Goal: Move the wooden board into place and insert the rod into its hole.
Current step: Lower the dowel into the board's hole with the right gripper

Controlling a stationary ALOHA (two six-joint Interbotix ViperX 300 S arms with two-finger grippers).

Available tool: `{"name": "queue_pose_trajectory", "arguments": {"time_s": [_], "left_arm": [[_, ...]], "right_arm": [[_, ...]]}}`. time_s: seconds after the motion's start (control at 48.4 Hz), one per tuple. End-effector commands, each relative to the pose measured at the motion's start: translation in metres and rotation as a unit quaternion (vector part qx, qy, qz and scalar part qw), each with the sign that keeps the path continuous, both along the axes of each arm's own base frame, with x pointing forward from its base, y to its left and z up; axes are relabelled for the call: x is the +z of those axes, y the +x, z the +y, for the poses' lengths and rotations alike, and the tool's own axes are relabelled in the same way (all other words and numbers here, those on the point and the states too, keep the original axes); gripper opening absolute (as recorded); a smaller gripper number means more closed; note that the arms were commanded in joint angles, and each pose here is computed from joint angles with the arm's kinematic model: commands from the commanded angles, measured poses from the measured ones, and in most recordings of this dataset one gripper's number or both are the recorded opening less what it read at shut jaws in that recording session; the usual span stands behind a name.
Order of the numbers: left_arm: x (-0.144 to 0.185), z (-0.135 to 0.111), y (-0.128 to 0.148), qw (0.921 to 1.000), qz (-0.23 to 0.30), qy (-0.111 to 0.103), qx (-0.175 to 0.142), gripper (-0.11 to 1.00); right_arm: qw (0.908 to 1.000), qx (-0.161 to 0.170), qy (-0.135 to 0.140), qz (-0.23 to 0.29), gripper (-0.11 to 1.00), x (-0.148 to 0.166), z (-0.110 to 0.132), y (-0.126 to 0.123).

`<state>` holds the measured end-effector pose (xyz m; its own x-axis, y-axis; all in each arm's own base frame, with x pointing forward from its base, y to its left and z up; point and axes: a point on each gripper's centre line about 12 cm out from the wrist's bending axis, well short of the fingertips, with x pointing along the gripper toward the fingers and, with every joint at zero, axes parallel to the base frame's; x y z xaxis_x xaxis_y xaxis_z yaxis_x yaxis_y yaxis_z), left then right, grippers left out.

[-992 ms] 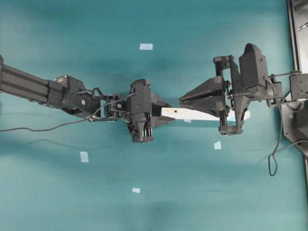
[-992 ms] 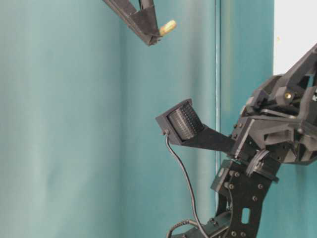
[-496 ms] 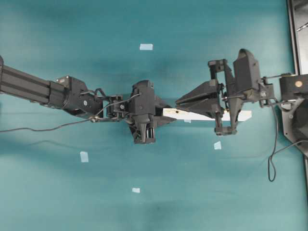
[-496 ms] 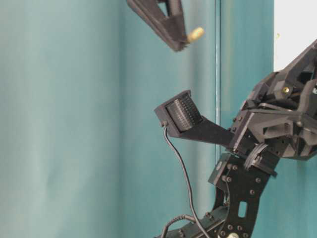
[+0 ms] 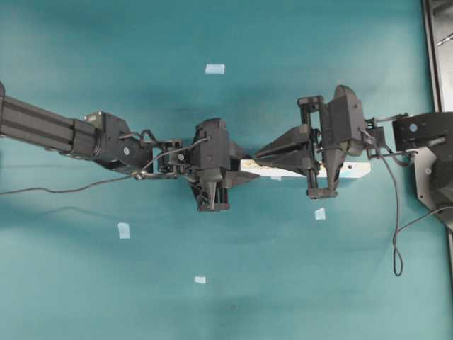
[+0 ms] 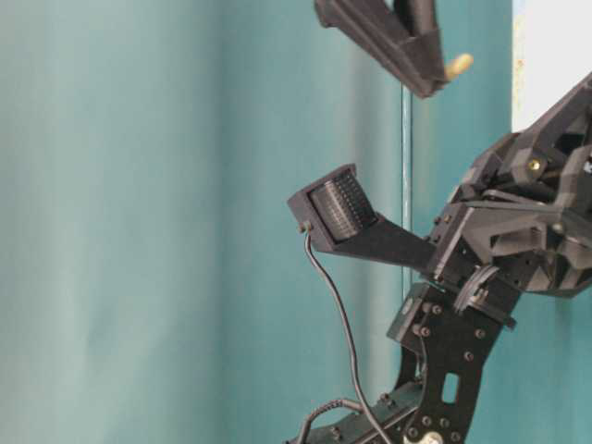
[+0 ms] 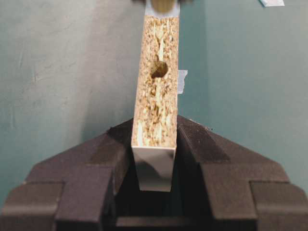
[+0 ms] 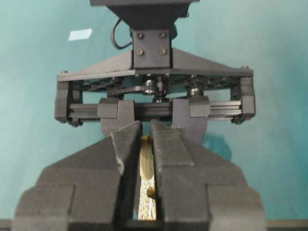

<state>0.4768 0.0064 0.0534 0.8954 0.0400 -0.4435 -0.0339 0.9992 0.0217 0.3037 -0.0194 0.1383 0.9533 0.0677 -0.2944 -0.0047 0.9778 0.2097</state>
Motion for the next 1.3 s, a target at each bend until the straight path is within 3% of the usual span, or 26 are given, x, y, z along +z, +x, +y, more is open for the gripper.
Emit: {"name": "queue_pose_trajectory", "arguments": {"time_s": [0.0,0.579,1.282], "left_arm": [[0.015,-0.012,0.005,0.9998,-0.017,0.0,-0.013,0.22],[0.015,-0.014,0.005,0.9997,-0.017,-0.001,-0.015,0.22],[0.014,-0.017,0.004,0.9997,-0.015,-0.001,-0.018,0.22]], "right_arm": [[0.9999,0.0,0.001,-0.014,0.08,0.004,-0.001,0.004],[1.0,-0.006,-0.008,-0.001,0.08,-0.007,-0.005,0.014],[0.9999,-0.006,-0.005,0.015,0.08,-0.017,-0.003,0.005]]}}
